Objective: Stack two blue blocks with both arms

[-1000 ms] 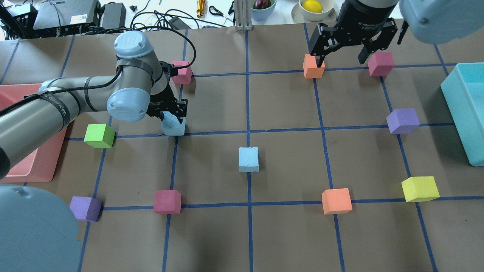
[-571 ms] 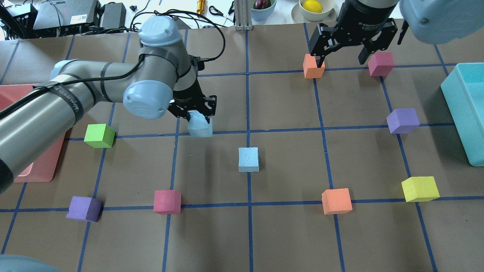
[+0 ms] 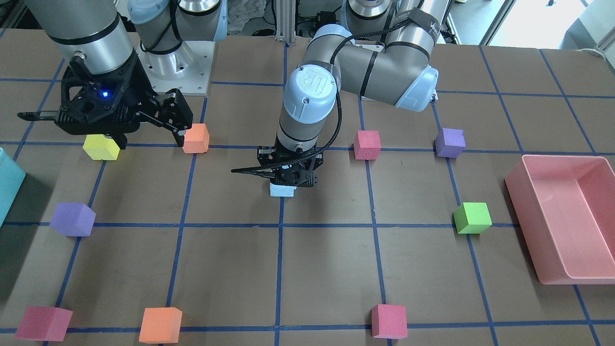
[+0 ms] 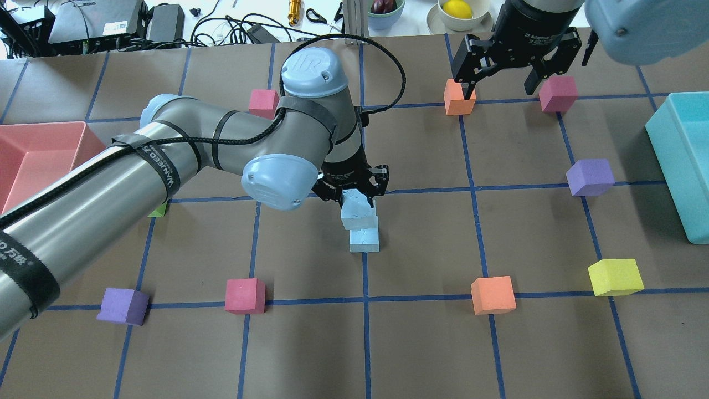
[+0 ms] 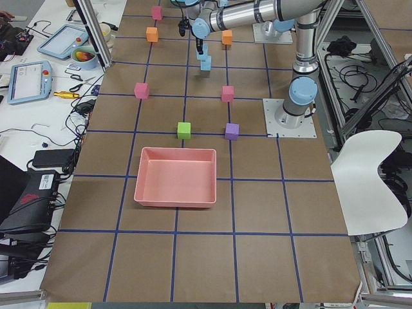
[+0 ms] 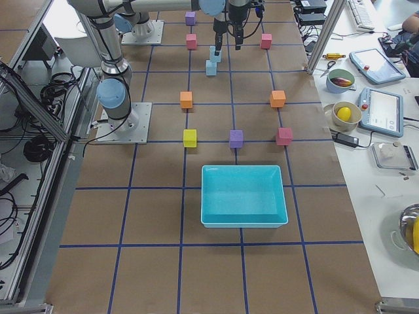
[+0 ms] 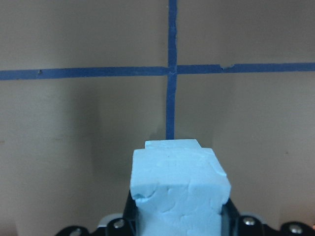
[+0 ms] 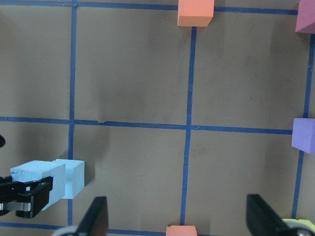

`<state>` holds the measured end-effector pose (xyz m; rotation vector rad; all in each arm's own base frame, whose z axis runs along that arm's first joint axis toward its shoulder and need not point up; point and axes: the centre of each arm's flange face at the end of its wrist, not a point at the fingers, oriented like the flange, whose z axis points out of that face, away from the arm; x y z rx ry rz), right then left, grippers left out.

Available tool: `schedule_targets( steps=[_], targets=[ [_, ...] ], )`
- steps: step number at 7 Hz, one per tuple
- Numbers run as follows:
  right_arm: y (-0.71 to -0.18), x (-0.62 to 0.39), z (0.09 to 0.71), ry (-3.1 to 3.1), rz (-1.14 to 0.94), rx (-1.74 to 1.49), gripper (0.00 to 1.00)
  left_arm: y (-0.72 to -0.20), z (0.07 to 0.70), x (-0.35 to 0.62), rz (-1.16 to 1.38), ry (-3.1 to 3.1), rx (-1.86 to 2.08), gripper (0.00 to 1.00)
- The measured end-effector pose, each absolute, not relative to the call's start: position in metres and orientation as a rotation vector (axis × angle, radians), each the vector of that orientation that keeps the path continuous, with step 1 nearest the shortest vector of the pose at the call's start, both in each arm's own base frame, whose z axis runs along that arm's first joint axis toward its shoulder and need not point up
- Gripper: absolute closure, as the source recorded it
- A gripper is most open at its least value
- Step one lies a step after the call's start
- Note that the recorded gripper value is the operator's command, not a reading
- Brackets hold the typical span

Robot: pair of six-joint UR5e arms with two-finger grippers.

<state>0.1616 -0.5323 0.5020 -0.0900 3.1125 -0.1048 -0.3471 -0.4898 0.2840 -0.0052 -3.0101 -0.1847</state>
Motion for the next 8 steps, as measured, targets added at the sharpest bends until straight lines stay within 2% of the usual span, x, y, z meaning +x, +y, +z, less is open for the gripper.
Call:
schedule_targets(
  steps=[2, 3, 4, 5, 8],
  targets=[
    [-0.532, 0.161, 0.502, 3.114, -0.102, -0.090, 0.00, -0.490, 0.274, -0.349, -0.209, -3.013, 0.020, 0.95],
    [-0.532, 0.161, 0.502, 3.114, -0.101, -0.091, 0.00, -0.489, 0.272, -0.350, -0.213, -3.013, 0.030, 0.70],
    [-0.532, 0.162, 0.502, 3.115, -0.100, -0.091, 0.00, -0.487, 0.271, -0.354, -0.217, -3.014, 0.026, 0.35],
    [-0.531, 0.162, 0.502, 3.115, -0.099, -0.093, 0.00, -0.483, 0.270, -0.358, -0.221, -3.016, 0.012, 0.12],
    [-0.530, 0.163, 0.503, 3.114, -0.099, -0.093, 0.00, -0.478, 0.266, -0.361, -0.232, -3.031, -0.012, 0.11]
  ],
)
